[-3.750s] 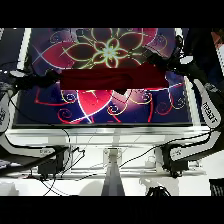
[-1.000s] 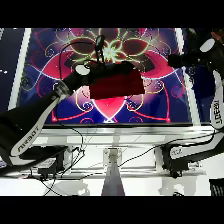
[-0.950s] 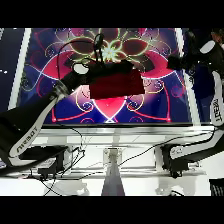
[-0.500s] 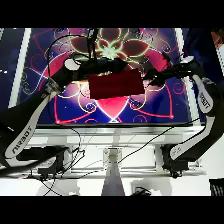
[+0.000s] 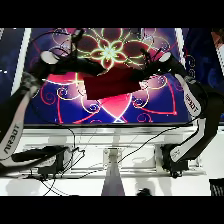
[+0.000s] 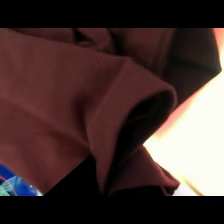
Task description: Fold the clothes and pants, and hang the long-sleeved shirts on hangers.
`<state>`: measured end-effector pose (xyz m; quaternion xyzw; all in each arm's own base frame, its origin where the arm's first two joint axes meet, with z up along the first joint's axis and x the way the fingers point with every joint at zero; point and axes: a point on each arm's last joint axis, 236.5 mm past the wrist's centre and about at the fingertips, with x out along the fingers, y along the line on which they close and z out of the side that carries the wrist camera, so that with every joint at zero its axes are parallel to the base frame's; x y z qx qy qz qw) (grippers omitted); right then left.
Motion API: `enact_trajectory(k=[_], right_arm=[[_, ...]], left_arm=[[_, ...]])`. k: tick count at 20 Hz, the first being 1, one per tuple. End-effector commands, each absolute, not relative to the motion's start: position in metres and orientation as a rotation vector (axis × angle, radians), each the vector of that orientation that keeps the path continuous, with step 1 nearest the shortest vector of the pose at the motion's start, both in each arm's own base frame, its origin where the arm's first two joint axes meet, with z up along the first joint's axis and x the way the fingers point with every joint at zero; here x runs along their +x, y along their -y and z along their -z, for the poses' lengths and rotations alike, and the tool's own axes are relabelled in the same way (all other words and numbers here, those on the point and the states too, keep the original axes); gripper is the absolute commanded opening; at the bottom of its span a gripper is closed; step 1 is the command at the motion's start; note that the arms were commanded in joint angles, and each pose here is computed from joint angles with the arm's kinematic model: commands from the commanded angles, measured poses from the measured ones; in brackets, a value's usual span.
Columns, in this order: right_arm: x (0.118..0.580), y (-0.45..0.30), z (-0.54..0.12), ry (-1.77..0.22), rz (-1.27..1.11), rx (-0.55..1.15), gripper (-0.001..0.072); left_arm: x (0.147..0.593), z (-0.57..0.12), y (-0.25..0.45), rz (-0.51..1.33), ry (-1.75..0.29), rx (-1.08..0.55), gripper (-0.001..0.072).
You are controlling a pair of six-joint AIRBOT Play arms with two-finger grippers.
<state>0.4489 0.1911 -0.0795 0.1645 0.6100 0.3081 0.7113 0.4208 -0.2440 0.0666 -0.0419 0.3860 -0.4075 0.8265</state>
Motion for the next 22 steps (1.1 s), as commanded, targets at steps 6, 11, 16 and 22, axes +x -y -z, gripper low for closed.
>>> enact_trajectory(k=[6, 11, 16, 22], right_arm=[[0.508, 0.001, -0.063, -1.054, -0.171, 0.208, 0.0007], [0.442, 0.167, -0.126, -0.965, 0.310, 0.406, 0.0007], [0.305, 0.268, -0.111, -1.155, 0.734, 0.645, 0.0007], [0.203, 0.316, -0.103, -1.189, 1.001, 0.901, 0.0513]], left_arm=[[0.392, -0.101, 0.013, 0.297, -0.972, 0.205, 0.0013], [0.381, -0.134, -0.015, 0.183, -0.906, 0.181, 0.0014], [0.381, -0.133, -0.014, 0.184, -0.907, 0.181, 0.0015], [0.381, -0.133, -0.014, 0.184, -0.907, 0.181, 0.0014]])
